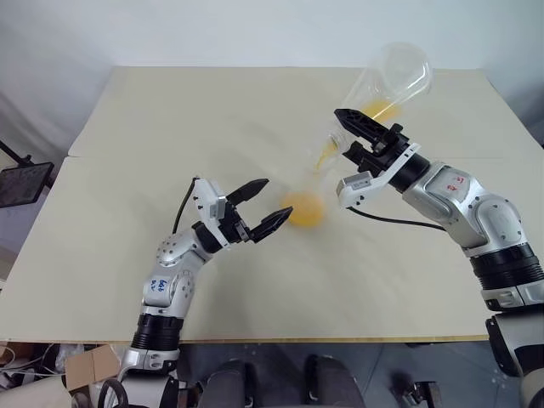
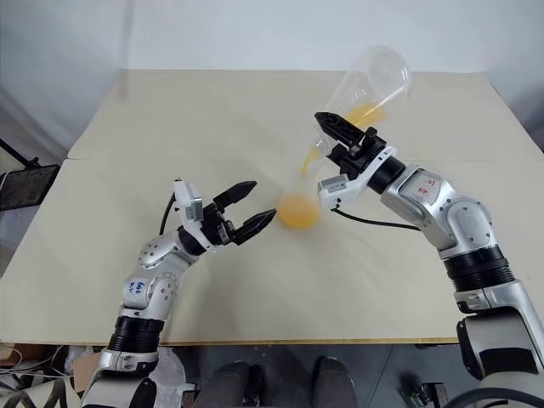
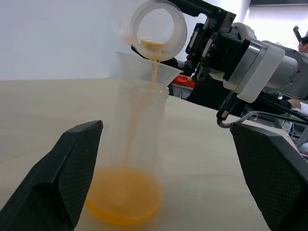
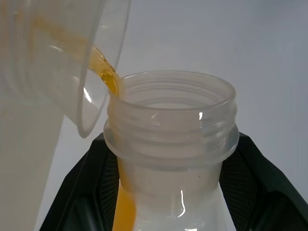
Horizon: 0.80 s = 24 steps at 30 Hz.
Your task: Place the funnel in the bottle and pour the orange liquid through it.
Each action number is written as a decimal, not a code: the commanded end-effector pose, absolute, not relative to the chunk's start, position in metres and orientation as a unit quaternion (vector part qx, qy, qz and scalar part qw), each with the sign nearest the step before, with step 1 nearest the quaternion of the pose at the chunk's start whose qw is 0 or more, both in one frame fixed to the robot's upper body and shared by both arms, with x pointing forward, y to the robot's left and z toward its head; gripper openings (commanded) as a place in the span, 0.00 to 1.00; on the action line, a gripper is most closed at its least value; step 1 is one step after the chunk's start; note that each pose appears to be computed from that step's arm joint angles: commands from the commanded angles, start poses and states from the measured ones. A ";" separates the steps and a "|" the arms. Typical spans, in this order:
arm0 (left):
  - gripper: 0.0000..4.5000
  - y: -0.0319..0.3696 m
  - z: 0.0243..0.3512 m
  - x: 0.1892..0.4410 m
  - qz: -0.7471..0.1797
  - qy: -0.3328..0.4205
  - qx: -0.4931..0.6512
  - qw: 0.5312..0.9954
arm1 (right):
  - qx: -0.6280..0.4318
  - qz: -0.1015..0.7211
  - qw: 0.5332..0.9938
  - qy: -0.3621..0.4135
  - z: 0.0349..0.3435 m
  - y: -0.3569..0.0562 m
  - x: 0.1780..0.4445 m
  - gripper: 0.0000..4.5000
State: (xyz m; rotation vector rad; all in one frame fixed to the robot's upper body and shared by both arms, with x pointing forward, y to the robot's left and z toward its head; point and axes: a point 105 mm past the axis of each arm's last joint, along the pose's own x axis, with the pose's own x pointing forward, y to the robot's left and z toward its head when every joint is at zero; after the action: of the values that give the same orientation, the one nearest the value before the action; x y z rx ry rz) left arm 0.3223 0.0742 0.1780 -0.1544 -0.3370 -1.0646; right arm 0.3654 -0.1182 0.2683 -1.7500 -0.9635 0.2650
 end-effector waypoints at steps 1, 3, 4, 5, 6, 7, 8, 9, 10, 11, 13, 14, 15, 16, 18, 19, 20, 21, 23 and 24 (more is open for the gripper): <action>1.00 0.072 0.188 0.319 -0.508 -0.182 -0.063 0.839 | -0.729 0.083 0.528 -0.428 0.290 -0.120 0.360 0.54; 1.00 0.072 0.188 0.319 -0.508 -0.182 -0.063 0.840 | -0.729 0.082 0.527 -0.429 0.290 -0.120 0.360 0.54; 1.00 0.072 0.188 0.319 -0.508 -0.182 -0.063 0.840 | -0.729 0.082 0.527 -0.429 0.291 -0.120 0.360 0.54; 1.00 0.072 0.188 0.319 -0.508 -0.182 -0.063 0.840 | -0.729 0.082 0.527 -0.429 0.291 -0.120 0.360 0.54; 1.00 0.072 0.188 0.319 -0.508 -0.182 -0.063 0.840 | -0.729 0.082 0.527 -0.430 0.291 -0.120 0.360 0.54; 1.00 0.072 0.188 0.319 -0.508 -0.182 -0.063 0.840 | -0.729 0.082 0.527 -0.430 0.291 -0.120 0.360 0.54; 1.00 0.072 0.188 0.319 -0.508 -0.182 -0.063 0.840 | -0.729 0.081 0.527 -0.430 0.291 -0.120 0.360 0.54; 1.00 0.072 0.188 0.319 -0.508 -0.182 -0.062 0.840 | -0.729 0.081 0.527 -0.430 0.291 -0.120 0.360 0.54; 1.00 0.072 0.188 0.319 -0.508 -0.182 -0.062 0.840 | -0.729 0.081 0.527 -0.430 0.291 -0.120 0.360 0.54; 1.00 0.072 0.188 0.319 -0.507 -0.182 -0.062 0.840 | -0.729 0.081 0.527 -0.430 0.290 -0.120 0.360 0.54; 1.00 0.072 0.188 0.319 -0.507 -0.182 -0.062 0.840 | -0.729 0.083 0.527 -0.429 0.289 -0.119 0.361 0.54; 1.00 0.072 0.188 0.319 -0.507 -0.182 -0.062 0.840 | -0.729 0.083 0.526 -0.429 0.289 -0.119 0.361 0.54; 1.00 0.072 0.188 0.319 -0.508 -0.182 -0.063 0.840 | -0.729 0.083 0.526 -0.429 0.289 -0.119 0.361 0.54; 1.00 0.072 0.189 0.319 -0.508 -0.183 -0.063 0.840 | -0.729 0.083 0.526 -0.429 0.289 -0.119 0.361 0.54; 1.00 0.071 0.189 0.319 -0.508 -0.183 -0.063 0.840 | -0.730 0.082 0.526 -0.430 0.290 -0.118 0.361 0.54; 1.00 0.071 0.189 0.319 -0.508 -0.183 -0.063 0.840 | -0.730 0.081 0.525 -0.430 0.290 -0.118 0.361 0.54; 1.00 0.071 0.189 0.319 -0.508 -0.183 -0.063 0.840 | -0.730 0.081 0.525 -0.430 0.290 -0.118 0.361 0.54; 1.00 0.071 0.189 0.319 -0.508 -0.184 -0.063 0.839 | -0.730 0.080 0.525 -0.430 0.290 -0.118 0.361 0.54; 1.00 0.071 0.189 0.319 -0.508 -0.184 -0.063 0.839 | -0.731 0.079 0.524 -0.430 0.291 -0.119 0.360 0.54; 1.00 0.071 0.189 0.319 -0.508 -0.184 -0.063 0.839 | -0.731 0.078 0.523 -0.431 0.291 -0.119 0.360 0.54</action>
State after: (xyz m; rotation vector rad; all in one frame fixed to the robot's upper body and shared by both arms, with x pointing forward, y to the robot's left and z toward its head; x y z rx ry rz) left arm 0.3226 0.0743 0.1782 -0.1540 -0.3375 -1.0617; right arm 0.3654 -0.1184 0.2688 -1.7515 -0.9678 0.2578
